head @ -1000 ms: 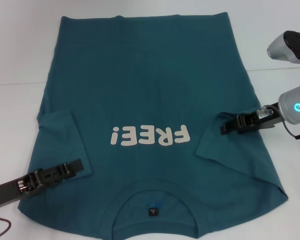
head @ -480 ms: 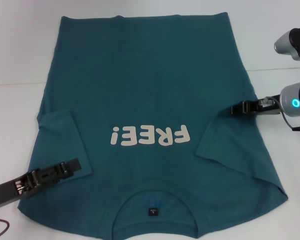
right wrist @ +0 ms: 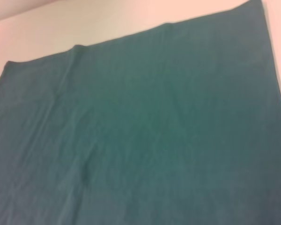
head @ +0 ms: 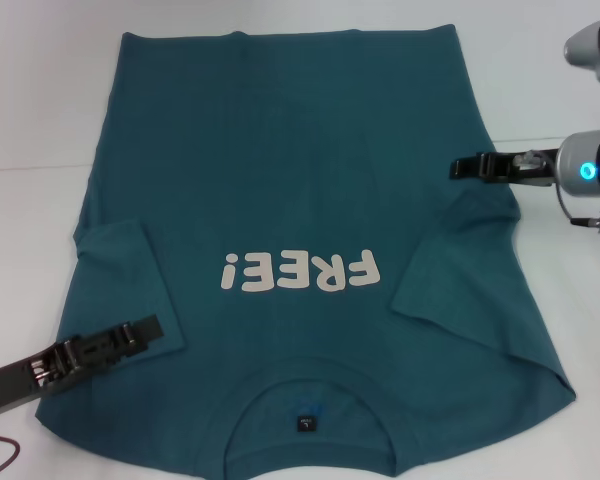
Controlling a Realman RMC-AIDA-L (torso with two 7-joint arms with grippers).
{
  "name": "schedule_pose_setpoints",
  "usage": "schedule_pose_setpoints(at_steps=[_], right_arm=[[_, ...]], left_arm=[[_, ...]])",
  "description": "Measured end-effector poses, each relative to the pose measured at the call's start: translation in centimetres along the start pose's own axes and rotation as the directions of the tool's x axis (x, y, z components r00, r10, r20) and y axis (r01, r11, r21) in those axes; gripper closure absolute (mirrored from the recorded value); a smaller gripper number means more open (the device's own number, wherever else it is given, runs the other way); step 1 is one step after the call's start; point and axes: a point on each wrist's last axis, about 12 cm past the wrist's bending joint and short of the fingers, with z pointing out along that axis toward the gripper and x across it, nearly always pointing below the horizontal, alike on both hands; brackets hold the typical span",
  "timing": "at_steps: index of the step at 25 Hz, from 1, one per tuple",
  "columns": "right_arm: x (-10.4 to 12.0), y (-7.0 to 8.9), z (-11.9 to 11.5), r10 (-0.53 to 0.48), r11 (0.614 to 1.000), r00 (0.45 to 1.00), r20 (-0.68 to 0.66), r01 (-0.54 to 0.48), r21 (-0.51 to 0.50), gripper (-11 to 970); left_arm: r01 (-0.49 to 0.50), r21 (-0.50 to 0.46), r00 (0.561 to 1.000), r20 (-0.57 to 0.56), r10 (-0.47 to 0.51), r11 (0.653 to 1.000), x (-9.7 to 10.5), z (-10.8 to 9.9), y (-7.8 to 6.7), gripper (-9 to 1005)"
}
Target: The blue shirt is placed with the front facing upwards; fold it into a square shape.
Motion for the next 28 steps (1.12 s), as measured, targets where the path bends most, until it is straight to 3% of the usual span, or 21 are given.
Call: schedule_pose_setpoints(at_steps=[6, 10, 17, 25, 28], right_arm=[[0.2, -0.8, -1.8, -0.012, 0.997, 0.995, -0.099, 0.005, -0.075, 357], [1.1, -0.9, -3.6, -0.013, 0.984, 0.990, -0.139, -0.011, -0.177, 355], [2.5, -0.8, -6.0, -0.052, 0.918, 0.995, -0.089, 0.012, -0.397, 351], [2.8, -0.1, -6.4, -0.056, 0.891, 0.986, -0.158, -0.022, -0.453, 346], [2.9, 0.2, -6.7, -0.038, 0.878, 0.981, -0.193, -0.059, -0.475, 212]], left_arm=[[-0.001, -0.006, 1.000, 0.005, 0.001, 1.000, 0.0, -0.2, 0.1, 446], [0.010, -0.014, 0.999, 0.049, -0.009, 1.000, -0.3, -0.8, 0.3, 445], [0.022, -0.014, 0.989, 0.150, -0.020, 1.000, -0.8, -2.6, 0.6, 442], [0.069, -0.011, 0.989, 0.134, -0.066, 0.998, -1.0, -3.2, 0.6, 439], [0.120, -0.036, 0.986, 0.123, -0.114, 0.992, -1.2, -3.7, 0.8, 439]])
